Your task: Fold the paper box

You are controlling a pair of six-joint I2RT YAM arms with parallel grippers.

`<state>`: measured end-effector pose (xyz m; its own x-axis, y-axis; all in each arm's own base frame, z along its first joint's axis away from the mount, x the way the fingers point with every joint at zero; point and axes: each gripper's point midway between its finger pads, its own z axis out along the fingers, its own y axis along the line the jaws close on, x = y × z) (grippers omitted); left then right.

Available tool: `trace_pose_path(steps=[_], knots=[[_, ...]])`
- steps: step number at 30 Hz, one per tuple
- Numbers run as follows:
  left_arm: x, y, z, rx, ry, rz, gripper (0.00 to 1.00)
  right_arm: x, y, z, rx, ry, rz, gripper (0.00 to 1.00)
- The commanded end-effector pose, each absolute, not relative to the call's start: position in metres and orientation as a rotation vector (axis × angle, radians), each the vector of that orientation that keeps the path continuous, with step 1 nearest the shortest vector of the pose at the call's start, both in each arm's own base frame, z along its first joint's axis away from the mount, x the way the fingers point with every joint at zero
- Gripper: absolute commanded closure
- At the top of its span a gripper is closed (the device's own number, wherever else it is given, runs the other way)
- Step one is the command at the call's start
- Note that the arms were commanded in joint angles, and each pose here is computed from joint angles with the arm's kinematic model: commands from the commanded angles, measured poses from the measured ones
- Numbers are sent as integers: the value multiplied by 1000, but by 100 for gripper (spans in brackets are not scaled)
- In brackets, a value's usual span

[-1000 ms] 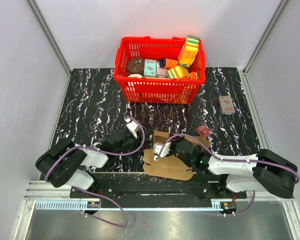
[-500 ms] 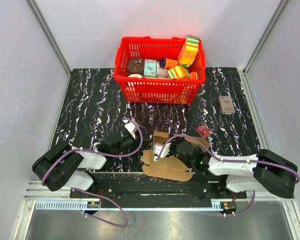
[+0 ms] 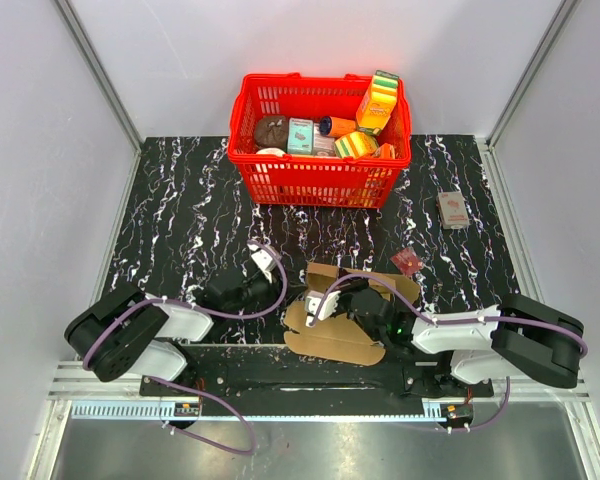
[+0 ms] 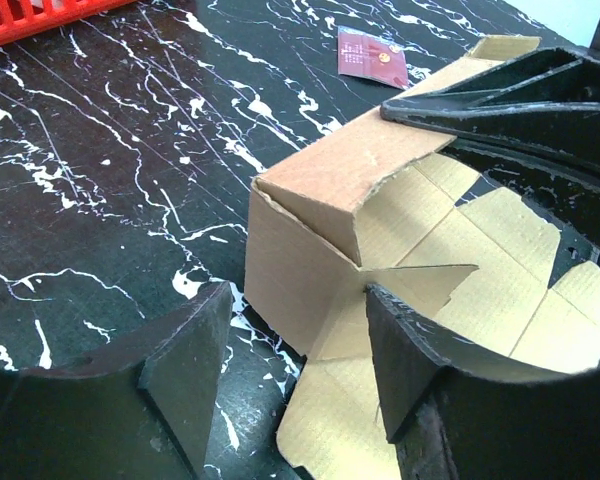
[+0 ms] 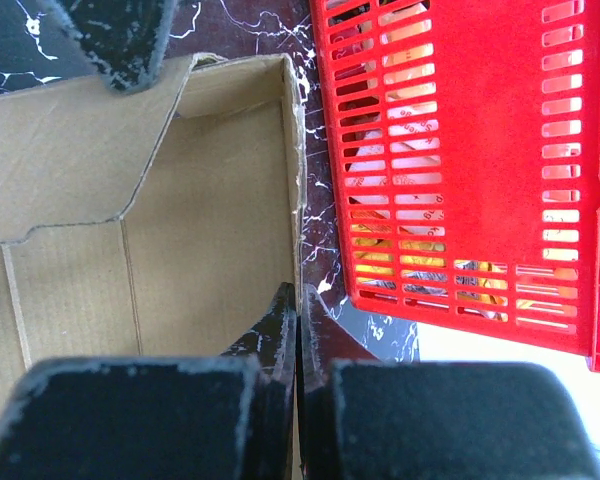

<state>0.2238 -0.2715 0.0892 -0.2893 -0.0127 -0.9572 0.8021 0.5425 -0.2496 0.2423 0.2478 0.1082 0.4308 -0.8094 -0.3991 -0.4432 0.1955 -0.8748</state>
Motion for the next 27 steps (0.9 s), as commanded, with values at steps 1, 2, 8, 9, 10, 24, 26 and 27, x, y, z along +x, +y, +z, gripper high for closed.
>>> trace_pose_path(steps=[1,2,8,9,10,24,26,27], knots=[[220,-279,102,708,1595,-942,37,244,252,125,-1344,1183,-348,100],[220,-279,102,708,1596,-939,36,243,252,125,-1344,1183,-346,100],[222,-280,97,727,1613,-906,22,243,251,129,-1329,1185,-337,100],[222,-281,97,730,1611,-903,20,243,252,129,-1328,1186,-333,100],[224,-281,97,731,1611,-895,20,242,252,128,-1330,1188,-331,100],[239,-291,88,736,1605,-869,18,241,252,124,-1333,1198,-315,100],[240,-292,91,726,1593,-872,18,241,252,122,-1337,1201,-314,100],[240,-291,92,723,1591,-872,18,241,252,122,-1337,1204,-314,100]])
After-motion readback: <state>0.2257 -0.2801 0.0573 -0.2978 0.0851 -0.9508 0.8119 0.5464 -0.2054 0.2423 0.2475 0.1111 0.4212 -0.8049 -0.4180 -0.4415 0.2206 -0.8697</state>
